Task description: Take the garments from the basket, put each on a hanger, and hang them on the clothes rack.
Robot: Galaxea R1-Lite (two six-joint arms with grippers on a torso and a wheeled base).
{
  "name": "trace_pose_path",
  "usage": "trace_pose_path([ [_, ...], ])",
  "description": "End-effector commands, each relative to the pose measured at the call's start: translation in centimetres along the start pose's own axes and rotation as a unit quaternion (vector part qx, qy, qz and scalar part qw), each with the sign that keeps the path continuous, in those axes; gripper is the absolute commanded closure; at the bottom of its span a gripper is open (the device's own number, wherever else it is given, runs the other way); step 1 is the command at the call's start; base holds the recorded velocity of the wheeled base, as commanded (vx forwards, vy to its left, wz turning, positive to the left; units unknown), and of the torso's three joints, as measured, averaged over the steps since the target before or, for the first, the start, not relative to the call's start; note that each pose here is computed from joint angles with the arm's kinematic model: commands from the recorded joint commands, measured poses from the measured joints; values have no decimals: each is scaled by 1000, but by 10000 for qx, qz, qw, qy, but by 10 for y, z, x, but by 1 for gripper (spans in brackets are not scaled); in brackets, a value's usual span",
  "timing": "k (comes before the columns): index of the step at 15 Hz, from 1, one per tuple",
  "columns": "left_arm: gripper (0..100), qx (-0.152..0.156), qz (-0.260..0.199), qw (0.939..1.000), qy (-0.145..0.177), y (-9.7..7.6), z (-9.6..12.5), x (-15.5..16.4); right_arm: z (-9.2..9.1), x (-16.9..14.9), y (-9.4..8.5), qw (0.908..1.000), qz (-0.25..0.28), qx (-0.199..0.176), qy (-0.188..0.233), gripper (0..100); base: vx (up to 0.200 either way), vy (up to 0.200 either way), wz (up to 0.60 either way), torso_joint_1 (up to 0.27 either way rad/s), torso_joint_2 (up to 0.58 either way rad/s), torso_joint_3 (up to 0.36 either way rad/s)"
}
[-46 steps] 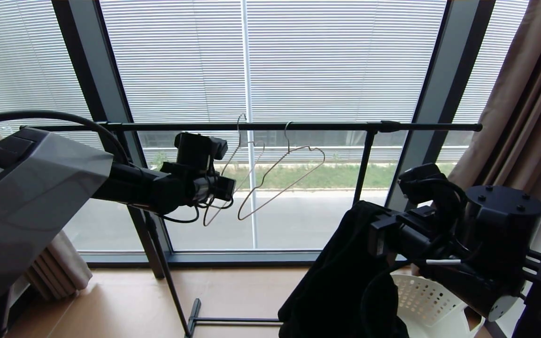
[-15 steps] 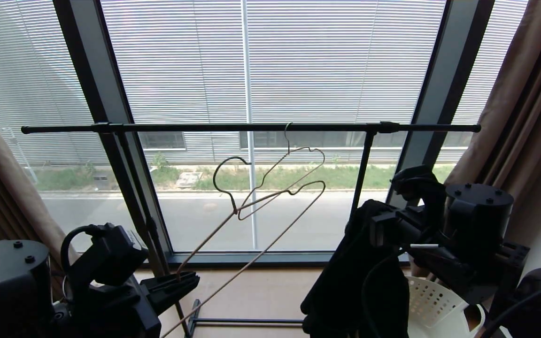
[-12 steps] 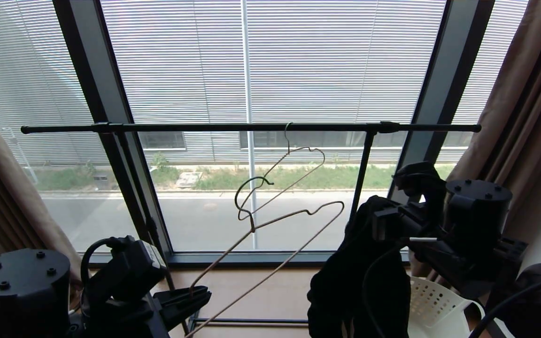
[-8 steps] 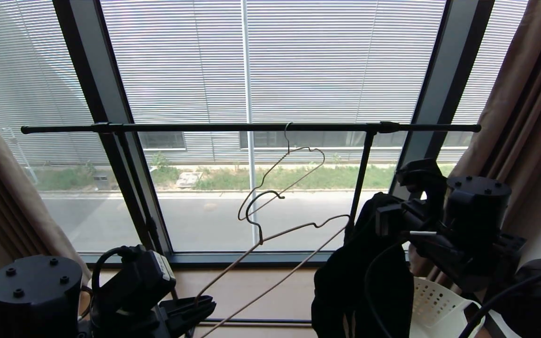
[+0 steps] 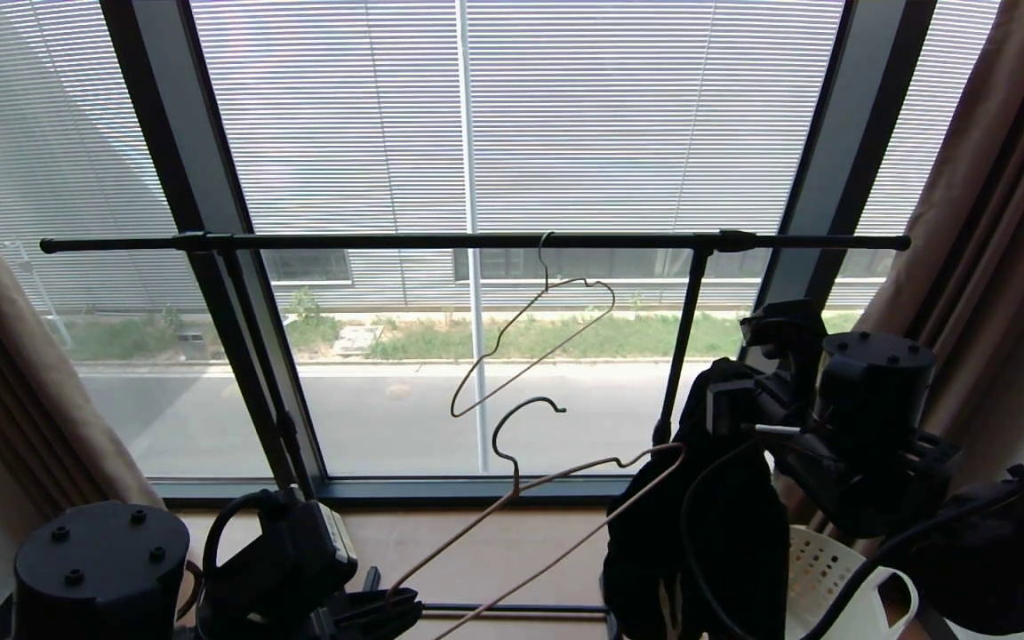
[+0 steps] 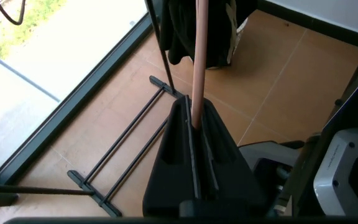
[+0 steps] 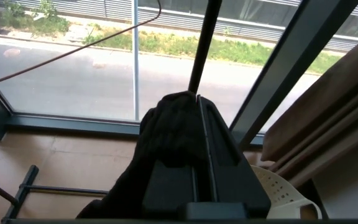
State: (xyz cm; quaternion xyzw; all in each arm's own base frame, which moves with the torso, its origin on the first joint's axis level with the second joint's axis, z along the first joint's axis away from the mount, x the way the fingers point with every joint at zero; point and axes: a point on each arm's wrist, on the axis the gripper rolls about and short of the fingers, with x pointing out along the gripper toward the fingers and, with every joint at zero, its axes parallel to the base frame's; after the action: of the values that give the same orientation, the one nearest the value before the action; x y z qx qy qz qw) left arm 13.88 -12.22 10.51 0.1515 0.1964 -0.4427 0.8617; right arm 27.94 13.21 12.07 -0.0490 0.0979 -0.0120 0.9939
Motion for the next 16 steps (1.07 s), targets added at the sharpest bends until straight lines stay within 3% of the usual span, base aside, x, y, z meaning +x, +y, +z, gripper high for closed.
trace_pose_path([
  [1, 100, 23, -100, 9999, 110, -2, -1, 7, -6, 2, 2, 9999, -28, -68, 72, 100, 0, 0, 0, 0, 0, 0],
  [11, 100, 19, -109, 9999, 125, 2, 4, 24, -8, -31, 40, 9990, 271, -342, -3, 100, 0, 0, 0, 0, 0, 0],
  [16, 100, 58, -90, 9999, 7, 3, 1, 42, 6, -65, 54, 9967, 683, -306, -303, 100, 0, 0, 0, 0, 0, 0],
])
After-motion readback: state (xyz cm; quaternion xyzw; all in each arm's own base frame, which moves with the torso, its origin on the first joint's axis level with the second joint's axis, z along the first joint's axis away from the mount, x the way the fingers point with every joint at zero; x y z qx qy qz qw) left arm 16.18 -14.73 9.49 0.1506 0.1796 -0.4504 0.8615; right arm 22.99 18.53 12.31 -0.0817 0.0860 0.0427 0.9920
